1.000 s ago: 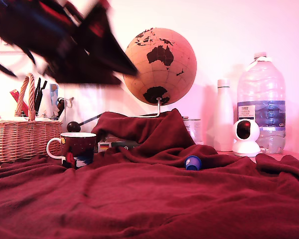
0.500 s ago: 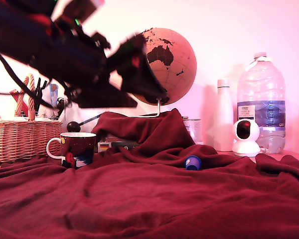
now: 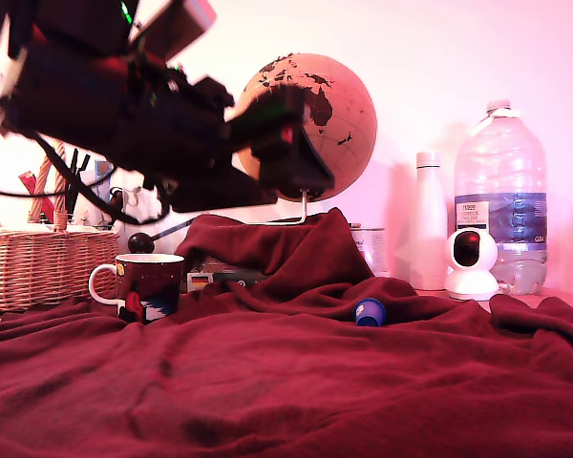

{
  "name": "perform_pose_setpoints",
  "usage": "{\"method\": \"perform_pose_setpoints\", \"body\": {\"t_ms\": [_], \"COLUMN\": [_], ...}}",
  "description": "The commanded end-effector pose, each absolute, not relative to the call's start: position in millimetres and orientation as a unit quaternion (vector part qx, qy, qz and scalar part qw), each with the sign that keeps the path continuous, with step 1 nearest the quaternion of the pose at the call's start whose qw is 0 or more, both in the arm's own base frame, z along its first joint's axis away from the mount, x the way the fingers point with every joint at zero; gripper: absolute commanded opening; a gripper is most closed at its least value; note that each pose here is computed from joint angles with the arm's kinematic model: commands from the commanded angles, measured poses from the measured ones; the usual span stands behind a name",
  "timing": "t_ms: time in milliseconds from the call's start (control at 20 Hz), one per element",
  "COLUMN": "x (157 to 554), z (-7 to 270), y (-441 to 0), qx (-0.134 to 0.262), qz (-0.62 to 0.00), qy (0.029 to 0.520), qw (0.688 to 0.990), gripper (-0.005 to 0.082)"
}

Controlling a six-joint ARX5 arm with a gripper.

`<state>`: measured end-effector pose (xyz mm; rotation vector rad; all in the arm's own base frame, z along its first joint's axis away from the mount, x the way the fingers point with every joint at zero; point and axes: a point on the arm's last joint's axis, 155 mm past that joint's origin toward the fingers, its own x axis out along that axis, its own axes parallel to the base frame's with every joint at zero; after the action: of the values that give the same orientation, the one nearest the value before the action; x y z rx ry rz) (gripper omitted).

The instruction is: Pick up the coffee capsules on the table and drop them inside the coffee cup

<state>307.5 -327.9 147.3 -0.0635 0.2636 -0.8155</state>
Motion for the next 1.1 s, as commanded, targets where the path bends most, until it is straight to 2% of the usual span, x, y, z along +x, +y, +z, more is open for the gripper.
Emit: {"method": "perform_pose_setpoints", "body": {"t_ms": [0, 700, 1050], "x": [308.9, 348.0, 369.5], "z": [138.9, 136.4, 126.1], "y": [-331.8, -369.3, -385.2], "qx": [-0.031, -0.048, -0.042], "qz": [-0.396, -0.382, -0.364], "qy": [0.133, 0.134, 0.159], "qw": [0.908, 0.913, 0.917], "gripper": [0.0606, 0.0606, 0.0610]}}
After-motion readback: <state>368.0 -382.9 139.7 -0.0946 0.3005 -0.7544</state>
